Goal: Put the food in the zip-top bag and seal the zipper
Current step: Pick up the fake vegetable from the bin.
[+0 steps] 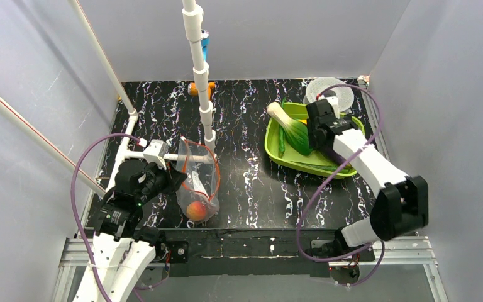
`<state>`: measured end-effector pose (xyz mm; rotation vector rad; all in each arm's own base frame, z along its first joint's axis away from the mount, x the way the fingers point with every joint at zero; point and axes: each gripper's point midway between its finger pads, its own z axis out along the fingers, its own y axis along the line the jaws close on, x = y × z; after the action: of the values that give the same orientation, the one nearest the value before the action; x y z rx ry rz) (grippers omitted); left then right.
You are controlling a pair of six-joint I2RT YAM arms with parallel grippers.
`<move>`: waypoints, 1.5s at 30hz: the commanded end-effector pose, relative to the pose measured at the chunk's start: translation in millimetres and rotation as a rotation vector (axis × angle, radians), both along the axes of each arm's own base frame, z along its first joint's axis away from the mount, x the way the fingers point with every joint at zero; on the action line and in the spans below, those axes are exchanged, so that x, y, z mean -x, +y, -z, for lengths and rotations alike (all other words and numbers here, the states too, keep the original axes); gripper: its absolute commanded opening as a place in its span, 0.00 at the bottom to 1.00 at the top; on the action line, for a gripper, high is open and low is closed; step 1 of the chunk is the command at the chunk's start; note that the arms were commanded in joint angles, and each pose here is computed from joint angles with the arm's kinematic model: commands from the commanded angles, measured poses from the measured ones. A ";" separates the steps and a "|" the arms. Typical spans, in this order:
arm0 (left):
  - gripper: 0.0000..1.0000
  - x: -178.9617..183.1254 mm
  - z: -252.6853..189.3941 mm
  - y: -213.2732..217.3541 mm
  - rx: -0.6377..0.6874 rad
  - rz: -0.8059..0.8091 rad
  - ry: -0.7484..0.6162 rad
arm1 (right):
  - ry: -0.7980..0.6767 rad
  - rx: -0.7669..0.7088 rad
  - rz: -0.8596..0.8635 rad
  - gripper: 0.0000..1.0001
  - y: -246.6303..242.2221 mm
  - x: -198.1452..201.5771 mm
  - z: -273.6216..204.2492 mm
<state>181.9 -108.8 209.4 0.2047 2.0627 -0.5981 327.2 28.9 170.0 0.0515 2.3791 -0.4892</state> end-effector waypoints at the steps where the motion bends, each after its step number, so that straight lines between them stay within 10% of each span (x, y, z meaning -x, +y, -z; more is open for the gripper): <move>1: 0.00 1.0 -2.2 -3.7 0.005 0.028 -0.012 | 0.113 0.162 -0.005 0.98 -15.3 -5.6 10.0; 27: 0.00 -1.9 2.4 -3.2 -0.004 0.022 0.010 | 0.277 0.303 0.080 0.98 -28.5 -53.0 106.2; 45: 0.00 -2.4 4.2 -2.9 -0.008 0.018 0.020 | 0.087 0.228 0.042 0.26 -7.5 -56.4 55.1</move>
<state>183.5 -111.4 205.7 0.2112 2.0832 -0.6100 376.0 9.1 67.6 -0.0830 2.5415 -0.8692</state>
